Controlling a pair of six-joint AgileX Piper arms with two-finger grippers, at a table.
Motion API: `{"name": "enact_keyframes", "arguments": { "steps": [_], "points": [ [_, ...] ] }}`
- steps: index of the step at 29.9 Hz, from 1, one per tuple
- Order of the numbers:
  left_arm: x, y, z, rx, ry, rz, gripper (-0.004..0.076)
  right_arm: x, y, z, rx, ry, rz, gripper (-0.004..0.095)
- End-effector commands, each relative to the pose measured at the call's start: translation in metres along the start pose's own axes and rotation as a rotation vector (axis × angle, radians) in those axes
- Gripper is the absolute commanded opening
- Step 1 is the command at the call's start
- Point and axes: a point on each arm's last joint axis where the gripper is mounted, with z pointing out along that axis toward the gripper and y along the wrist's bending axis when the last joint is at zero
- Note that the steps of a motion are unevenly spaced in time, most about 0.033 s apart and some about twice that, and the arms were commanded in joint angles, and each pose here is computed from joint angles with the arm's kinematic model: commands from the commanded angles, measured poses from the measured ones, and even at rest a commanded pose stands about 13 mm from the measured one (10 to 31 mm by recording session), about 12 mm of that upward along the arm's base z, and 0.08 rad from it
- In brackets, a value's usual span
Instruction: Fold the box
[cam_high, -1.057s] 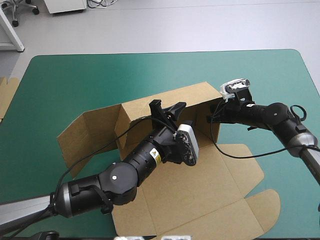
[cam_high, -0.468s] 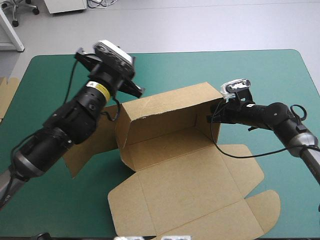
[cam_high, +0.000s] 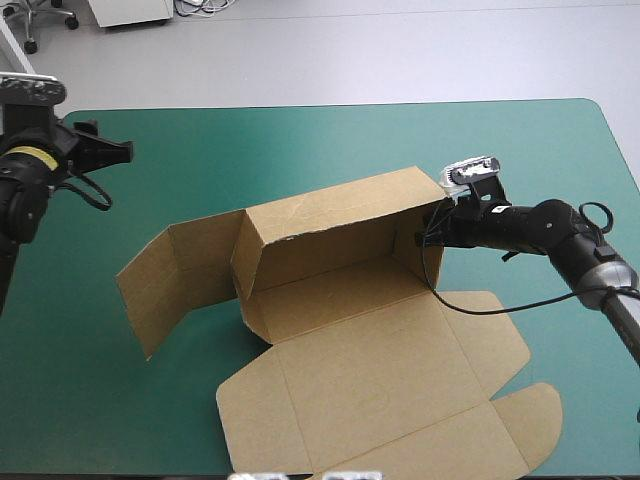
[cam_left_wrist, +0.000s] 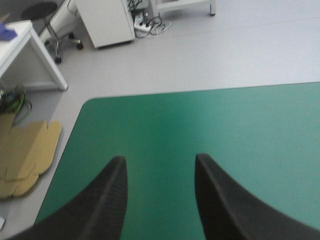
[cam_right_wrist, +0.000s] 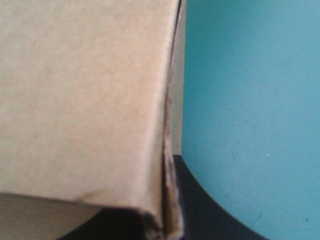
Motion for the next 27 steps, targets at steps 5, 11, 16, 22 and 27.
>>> {"name": "enact_keyframes", "arguments": {
  "steps": [5,11,16,22,27],
  "points": [
    [0.021,0.057,-0.006,-0.092,0.087,-0.210,0.0310,-0.018,0.006,-0.017,-0.004,-0.048,-0.020,0.0000],
    [0.078,0.069,0.014,-0.135,0.276,-0.291,0.0310,-0.019,0.006,-0.018,0.004,-0.046,-0.010,0.0000],
    [0.101,0.065,0.024,-0.118,0.306,-0.299,0.0277,-0.026,0.007,-0.024,0.007,-0.024,0.006,0.0000],
    [0.102,0.065,0.025,-0.117,0.312,-0.272,0.0247,-0.048,0.008,-0.043,0.043,0.036,0.006,0.0001],
    [0.102,0.065,0.025,-0.114,0.313,-0.277,0.0247,-0.071,0.002,-0.046,0.075,0.123,-0.003,0.0001]
  ]
}}
